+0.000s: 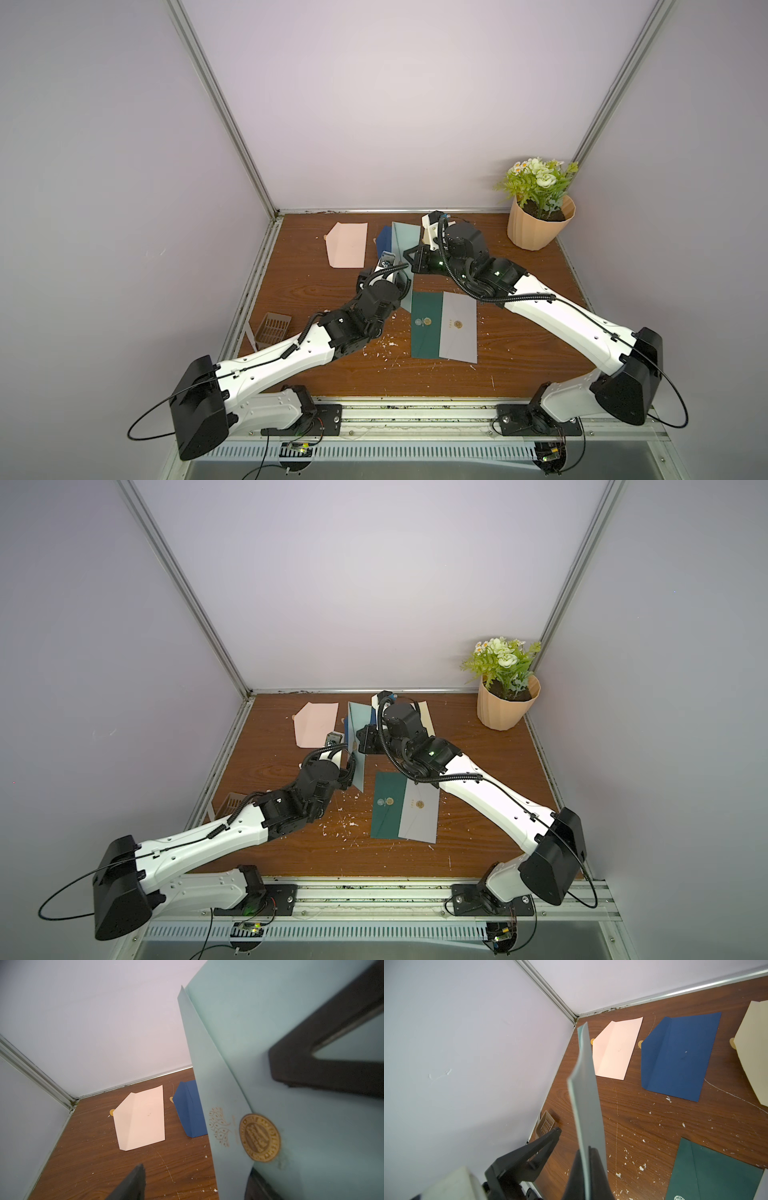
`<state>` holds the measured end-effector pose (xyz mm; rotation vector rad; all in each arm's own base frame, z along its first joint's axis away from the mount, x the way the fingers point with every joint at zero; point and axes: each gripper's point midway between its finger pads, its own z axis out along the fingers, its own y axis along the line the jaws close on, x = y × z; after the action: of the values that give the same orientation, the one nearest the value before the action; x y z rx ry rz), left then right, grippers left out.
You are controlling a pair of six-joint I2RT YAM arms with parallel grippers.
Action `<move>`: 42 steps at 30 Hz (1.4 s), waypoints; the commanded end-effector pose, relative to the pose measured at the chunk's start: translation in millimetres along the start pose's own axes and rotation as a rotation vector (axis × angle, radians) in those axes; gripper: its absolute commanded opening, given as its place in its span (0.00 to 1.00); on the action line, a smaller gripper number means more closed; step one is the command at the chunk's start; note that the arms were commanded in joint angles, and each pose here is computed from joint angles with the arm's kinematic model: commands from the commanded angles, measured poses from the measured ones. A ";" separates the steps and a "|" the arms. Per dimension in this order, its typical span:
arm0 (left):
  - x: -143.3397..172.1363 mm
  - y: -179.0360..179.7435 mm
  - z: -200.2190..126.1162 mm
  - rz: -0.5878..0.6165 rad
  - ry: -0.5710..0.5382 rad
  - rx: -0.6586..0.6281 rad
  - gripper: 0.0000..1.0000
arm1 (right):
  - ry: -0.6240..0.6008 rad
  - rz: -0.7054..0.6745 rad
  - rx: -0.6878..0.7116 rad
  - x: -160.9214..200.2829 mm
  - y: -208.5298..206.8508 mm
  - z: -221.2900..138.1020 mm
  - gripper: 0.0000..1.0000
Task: Open the envelope
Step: Open the envelope flap on the envelope.
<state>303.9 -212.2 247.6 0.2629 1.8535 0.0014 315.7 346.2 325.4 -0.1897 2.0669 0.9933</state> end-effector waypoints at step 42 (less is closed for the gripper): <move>-6.3 62.7 -12.2 -0.115 -0.048 -0.121 0.75 | -0.023 -0.002 -0.339 -2.4 60.8 -48.3 0.00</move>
<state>305.5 -160.3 267.8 0.1043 1.8085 0.0101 278.2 348.6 330.9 -0.3017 2.0255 1.1820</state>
